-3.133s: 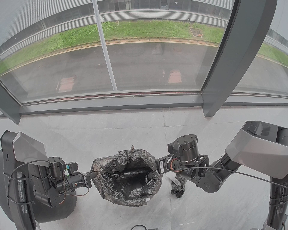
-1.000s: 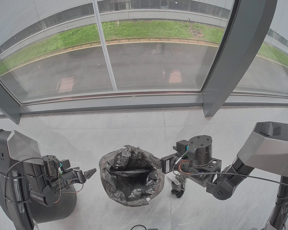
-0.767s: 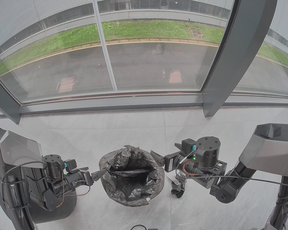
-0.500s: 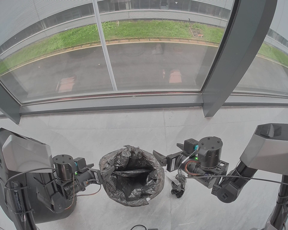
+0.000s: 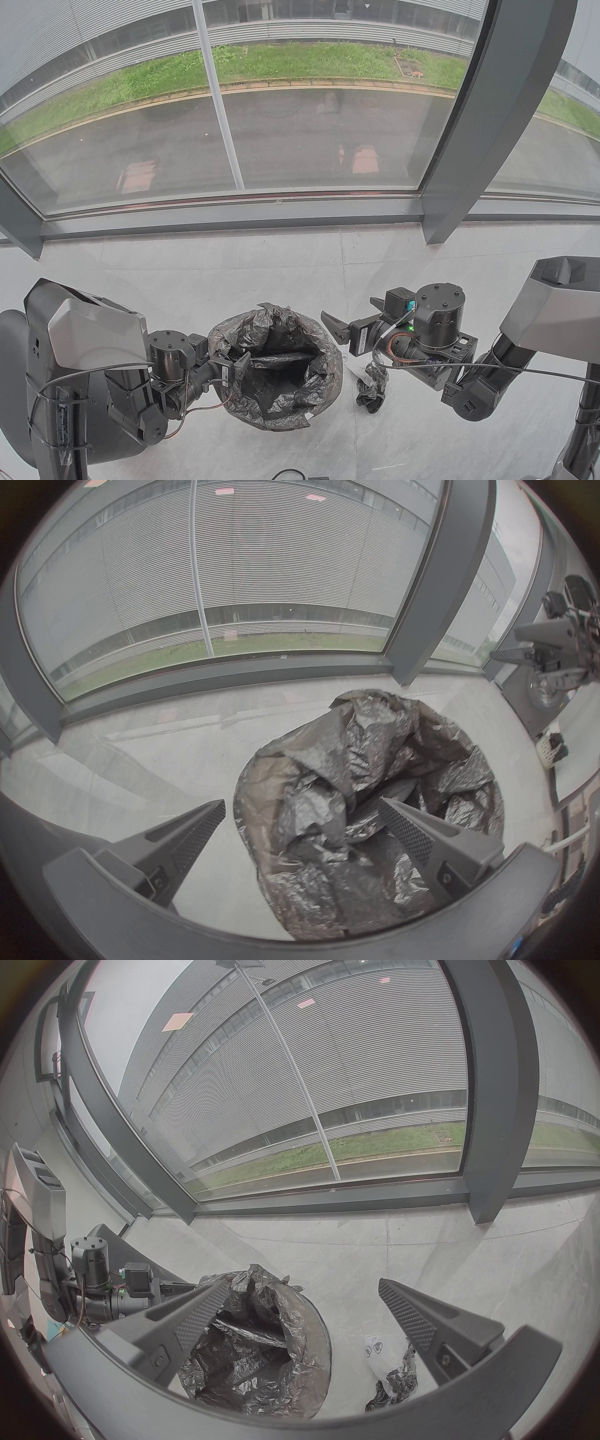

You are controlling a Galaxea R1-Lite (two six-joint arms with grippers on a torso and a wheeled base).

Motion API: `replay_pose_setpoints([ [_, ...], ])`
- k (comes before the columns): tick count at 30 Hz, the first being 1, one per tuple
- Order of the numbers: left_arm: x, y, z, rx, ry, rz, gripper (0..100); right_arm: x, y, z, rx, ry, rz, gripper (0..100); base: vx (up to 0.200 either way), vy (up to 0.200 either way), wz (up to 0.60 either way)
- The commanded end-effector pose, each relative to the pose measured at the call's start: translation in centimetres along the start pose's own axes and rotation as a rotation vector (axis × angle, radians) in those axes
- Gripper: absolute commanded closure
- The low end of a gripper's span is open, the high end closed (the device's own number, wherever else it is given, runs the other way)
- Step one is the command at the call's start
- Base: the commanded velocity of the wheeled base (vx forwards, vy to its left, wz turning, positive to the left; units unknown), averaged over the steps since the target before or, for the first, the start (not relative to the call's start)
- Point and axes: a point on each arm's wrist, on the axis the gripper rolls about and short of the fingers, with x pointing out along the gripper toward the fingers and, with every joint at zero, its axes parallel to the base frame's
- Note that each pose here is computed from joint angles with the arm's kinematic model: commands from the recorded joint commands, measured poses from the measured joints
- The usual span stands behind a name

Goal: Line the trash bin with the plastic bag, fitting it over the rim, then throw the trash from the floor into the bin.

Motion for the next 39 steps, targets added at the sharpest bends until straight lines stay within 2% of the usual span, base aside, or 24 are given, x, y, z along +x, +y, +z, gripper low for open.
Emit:
replay_pose_setpoints([
  [1,0.6,0.2,-1.1,0.036,0.03,0.042,0,0.1,0.0,-0.3,-0.001,0.007,-0.001,0,0.0,0.0,0.0],
  [5,1.4,0.6,-1.9,0.097,0.035,0.103,0,0.1,0.0,-0.3,-0.001,0.007,-0.001,0,0.0,0.0,0.0],
  [13,3.0,0.9,-2.0,0.104,0.013,0.178,0,0.2,-0.1,-0.5,-0.002,0.011,-0.002,0,0.0,0.0,0.0],
  [22,3.8,0.9,-2.8,0.137,0.027,0.179,0,0.2,-0.1,-0.5,-0.002,0.011,-0.002,0,0.0,0.0,0.0],
  [30,3.0,0.4,-0.9,0.096,-0.031,0.17,0,0.2,0.0,-0.4,-0.001,0.008,-0.002,0,0.0,0.0,0.0],
  [39,1.1,-0.8,1.3,0.093,-0.084,0.136,0,0.2,0.0,-0.4,-0.001,0.009,-0.002,0,0.0,0.0,0.0],
])
